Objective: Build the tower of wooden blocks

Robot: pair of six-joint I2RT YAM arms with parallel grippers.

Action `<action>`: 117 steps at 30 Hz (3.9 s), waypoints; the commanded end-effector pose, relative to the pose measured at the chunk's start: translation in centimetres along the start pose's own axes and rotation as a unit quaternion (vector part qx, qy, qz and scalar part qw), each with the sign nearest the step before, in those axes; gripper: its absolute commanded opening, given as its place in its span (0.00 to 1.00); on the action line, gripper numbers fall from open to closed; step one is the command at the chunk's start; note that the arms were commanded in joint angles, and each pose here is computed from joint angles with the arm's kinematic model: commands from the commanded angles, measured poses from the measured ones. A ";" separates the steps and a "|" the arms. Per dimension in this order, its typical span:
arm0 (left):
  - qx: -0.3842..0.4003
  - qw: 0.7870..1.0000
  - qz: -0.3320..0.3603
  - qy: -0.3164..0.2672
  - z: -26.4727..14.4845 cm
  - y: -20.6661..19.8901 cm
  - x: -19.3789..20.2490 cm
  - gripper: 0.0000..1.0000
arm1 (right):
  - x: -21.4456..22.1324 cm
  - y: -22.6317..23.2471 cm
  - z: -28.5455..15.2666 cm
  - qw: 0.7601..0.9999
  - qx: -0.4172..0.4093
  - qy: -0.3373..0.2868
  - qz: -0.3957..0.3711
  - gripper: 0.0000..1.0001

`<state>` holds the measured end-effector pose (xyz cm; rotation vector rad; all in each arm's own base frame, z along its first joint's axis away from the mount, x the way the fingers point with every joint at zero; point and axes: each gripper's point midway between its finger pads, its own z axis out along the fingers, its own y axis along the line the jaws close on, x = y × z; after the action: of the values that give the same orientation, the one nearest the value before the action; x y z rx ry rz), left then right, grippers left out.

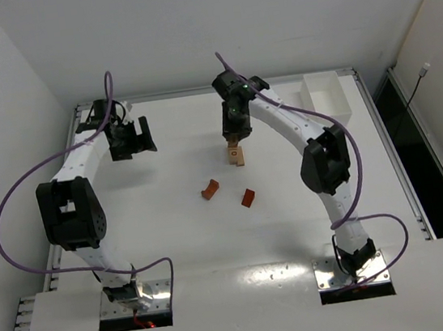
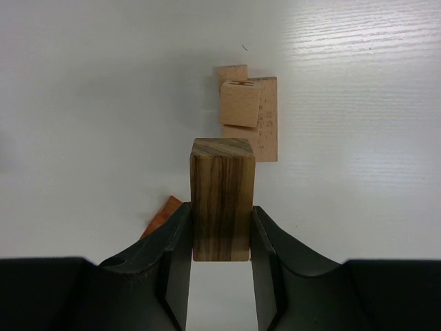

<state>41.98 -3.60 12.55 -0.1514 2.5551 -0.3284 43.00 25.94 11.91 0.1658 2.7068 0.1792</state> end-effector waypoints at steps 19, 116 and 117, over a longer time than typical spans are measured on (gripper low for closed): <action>0.007 1.000 -0.007 -0.001 0.9 -0.5 -1.2 0.87 | 1.3 -1.5 5.2 0.999 0.033 0.037 0.010 0.00; 0.082 0.925 0.351 0.121 4.9 -17.2 16.3 0.68 | -5.6 -22.0 -15.2 0.955 0.002 -0.281 -0.097 0.87; 0.081 0.925 0.351 0.123 5.2 -17.2 16.3 0.67 | -5.6 -22.1 -15.2 0.955 0.000 -0.281 -0.095 0.87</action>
<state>31.12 -22.58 4.21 0.8963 2.6290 -0.2450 39.45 1.81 24.07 -0.0674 2.1636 0.0176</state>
